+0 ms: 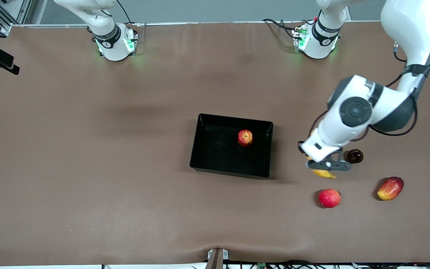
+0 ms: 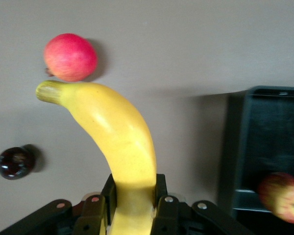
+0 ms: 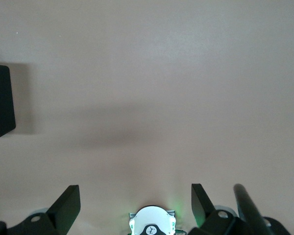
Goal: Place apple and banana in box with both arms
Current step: 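Lift the banana with the left gripper and carry it over the tray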
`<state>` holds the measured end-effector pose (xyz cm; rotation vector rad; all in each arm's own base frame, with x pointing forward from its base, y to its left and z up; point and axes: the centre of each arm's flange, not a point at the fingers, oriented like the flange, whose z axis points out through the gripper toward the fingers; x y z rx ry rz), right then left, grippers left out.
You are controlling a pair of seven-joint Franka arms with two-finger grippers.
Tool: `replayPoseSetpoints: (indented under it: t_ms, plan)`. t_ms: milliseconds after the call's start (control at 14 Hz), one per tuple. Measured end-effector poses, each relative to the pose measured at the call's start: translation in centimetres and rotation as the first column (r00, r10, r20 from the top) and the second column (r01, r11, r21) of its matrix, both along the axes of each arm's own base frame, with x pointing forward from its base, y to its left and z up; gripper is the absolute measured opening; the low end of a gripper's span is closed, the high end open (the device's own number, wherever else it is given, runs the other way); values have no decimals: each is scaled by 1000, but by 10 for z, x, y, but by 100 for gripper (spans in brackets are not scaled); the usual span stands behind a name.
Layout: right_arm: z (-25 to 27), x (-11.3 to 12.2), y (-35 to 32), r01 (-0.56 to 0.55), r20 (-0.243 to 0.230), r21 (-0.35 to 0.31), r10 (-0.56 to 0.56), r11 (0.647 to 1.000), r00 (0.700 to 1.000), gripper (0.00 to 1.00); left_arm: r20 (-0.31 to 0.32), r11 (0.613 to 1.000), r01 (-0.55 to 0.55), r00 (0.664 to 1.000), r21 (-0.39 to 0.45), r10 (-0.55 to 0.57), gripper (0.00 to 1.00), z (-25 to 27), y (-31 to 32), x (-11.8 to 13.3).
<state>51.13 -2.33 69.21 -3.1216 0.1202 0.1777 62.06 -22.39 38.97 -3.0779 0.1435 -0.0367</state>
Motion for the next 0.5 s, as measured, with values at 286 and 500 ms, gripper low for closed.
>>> replayPoseSetpoints:
  t_ms: [286, 500]
  plan:
    - [0, 0, 0, 0, -1, 0, 0, 1000, 1000, 100, 25, 999, -20, 999, -39, 21, 34, 18, -75, -21]
    - [-1, 0, 0, 1, -1, 0, -1, 1000, 1000, 100, 1, 997, -29, 1000, -70, 29, 34, 6, -134, -41]
